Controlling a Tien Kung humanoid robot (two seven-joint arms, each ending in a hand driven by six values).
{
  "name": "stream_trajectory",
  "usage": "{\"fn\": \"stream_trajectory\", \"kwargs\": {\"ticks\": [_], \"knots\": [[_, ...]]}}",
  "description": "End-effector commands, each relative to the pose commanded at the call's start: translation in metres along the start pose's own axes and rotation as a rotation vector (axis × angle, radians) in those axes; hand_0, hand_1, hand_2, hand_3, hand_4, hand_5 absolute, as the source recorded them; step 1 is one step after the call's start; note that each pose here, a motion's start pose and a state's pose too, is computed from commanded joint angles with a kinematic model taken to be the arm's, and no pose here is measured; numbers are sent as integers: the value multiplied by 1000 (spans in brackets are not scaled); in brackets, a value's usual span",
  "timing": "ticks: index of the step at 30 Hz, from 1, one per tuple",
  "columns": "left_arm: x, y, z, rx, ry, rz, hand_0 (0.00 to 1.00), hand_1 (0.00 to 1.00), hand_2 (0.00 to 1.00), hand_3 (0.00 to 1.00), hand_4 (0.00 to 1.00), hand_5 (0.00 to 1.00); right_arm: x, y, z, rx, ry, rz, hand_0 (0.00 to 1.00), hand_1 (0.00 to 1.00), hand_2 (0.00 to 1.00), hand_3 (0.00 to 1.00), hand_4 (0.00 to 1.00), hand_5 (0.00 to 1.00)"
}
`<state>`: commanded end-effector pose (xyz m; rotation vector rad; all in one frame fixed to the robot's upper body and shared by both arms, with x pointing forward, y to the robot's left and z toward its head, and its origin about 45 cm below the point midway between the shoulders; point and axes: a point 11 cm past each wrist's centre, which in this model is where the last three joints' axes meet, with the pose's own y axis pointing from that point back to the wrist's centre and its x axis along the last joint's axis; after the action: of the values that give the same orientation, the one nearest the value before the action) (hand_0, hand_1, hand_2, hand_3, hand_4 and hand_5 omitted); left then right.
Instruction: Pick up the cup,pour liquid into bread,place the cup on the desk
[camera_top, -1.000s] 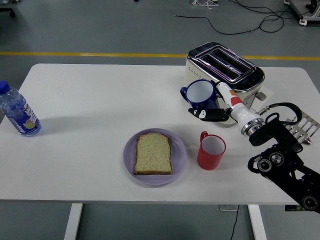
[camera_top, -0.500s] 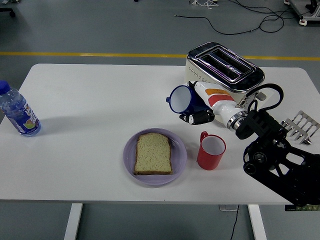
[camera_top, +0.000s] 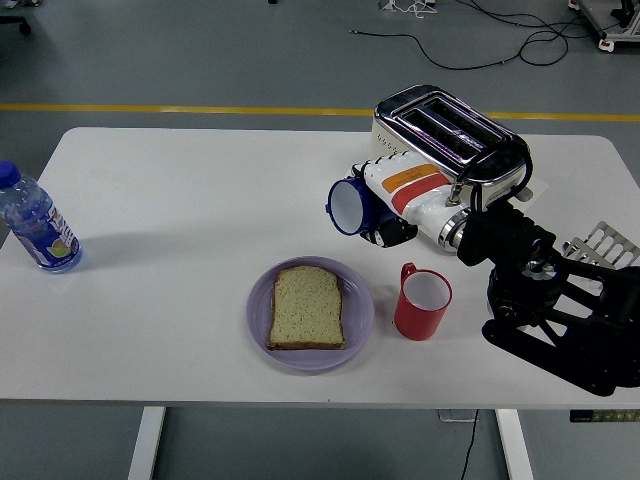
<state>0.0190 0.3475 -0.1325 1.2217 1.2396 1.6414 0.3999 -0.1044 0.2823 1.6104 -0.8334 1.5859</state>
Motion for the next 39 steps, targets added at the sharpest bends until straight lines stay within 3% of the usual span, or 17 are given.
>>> {"fn": "stream_trajectory", "kwargs": {"ticks": [1, 14, 26, 34, 39], "knots": [[0, 0, 0, 0, 1, 0, 646, 663, 676, 519, 244, 849, 1, -1, -2, 11, 35, 3, 398, 392, 556, 559, 652, 2], [1, 0, -3, 7, 6, 1, 646, 663, 676, 520, 244, 850, 12, -7, -29, 102, 289, 13, 406, 426, 561, 562, 591, 2], [1, 0, -3, 6, 8, 1, 647, 663, 677, 521, 245, 851, 14, -5, -33, 86, 430, 49, 400, 413, 563, 564, 572, 2], [1, 0, -4, 7, 8, 1, 647, 664, 677, 521, 245, 849, 11, -4, -29, 72, 394, 47, 400, 413, 564, 564, 570, 2], [2, 0, -7, 13, 8, 3, 647, 663, 677, 521, 244, 850, 11, -4, -17, 18, 161, 52, 397, 409, 561, 560, 598, 2]]}}
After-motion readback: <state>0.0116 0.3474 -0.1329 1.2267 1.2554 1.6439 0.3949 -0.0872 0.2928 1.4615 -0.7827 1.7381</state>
